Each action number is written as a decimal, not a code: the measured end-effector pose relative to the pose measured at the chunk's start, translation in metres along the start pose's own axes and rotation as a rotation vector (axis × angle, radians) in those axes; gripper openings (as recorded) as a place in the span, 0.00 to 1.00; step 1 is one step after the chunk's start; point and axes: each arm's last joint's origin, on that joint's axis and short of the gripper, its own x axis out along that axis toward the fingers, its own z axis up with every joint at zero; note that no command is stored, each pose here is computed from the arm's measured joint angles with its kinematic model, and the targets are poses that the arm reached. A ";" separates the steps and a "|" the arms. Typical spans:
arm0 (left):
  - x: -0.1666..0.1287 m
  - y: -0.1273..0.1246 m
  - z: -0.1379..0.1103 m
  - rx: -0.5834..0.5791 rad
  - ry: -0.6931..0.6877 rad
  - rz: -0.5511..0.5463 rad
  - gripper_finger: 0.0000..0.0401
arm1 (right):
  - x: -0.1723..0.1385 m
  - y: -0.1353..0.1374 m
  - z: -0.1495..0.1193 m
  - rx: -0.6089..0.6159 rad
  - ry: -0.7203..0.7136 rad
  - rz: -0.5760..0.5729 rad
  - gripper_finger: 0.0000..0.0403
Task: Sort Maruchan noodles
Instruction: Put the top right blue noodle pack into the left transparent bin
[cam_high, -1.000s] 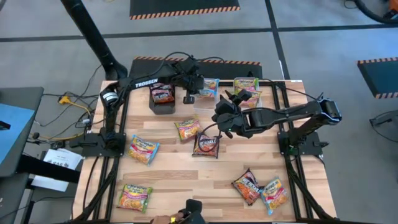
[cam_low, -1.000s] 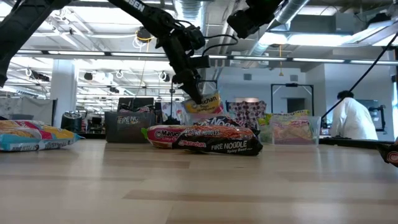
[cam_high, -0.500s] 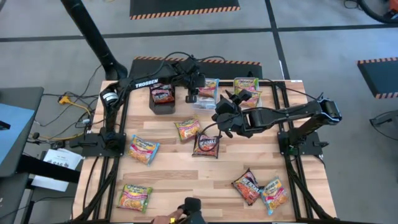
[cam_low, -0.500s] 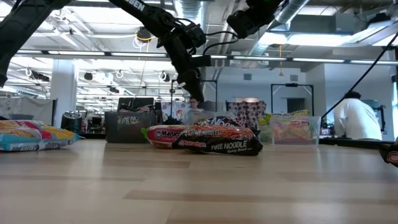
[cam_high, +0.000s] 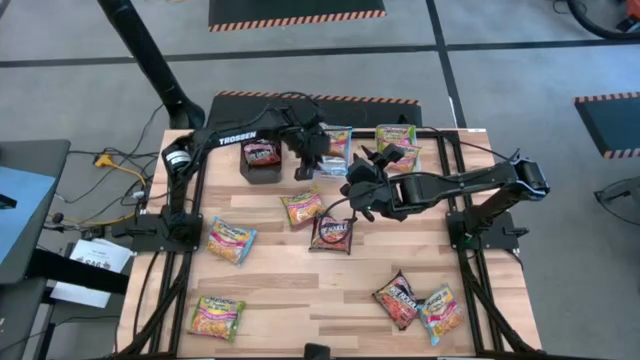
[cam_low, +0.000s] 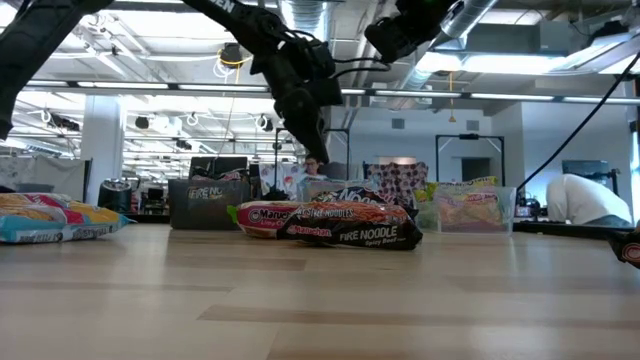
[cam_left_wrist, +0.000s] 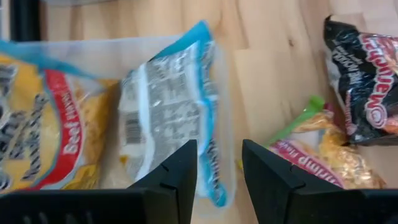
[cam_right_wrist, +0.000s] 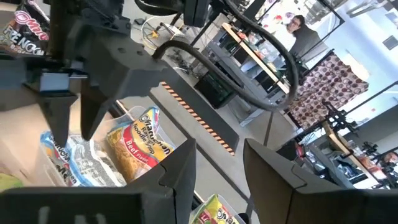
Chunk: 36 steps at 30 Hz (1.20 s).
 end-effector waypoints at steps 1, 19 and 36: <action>0.001 -0.003 0.002 0.008 -0.001 -0.003 0.28 | 0.000 0.000 0.000 -0.001 0.002 0.003 0.39; 0.009 -0.026 0.018 0.131 0.109 0.187 0.28 | 0.001 0.000 -0.001 0.007 0.007 0.015 0.39; 0.015 -0.031 0.002 0.070 0.174 0.088 0.22 | 0.001 0.000 -0.001 0.010 0.007 0.014 0.39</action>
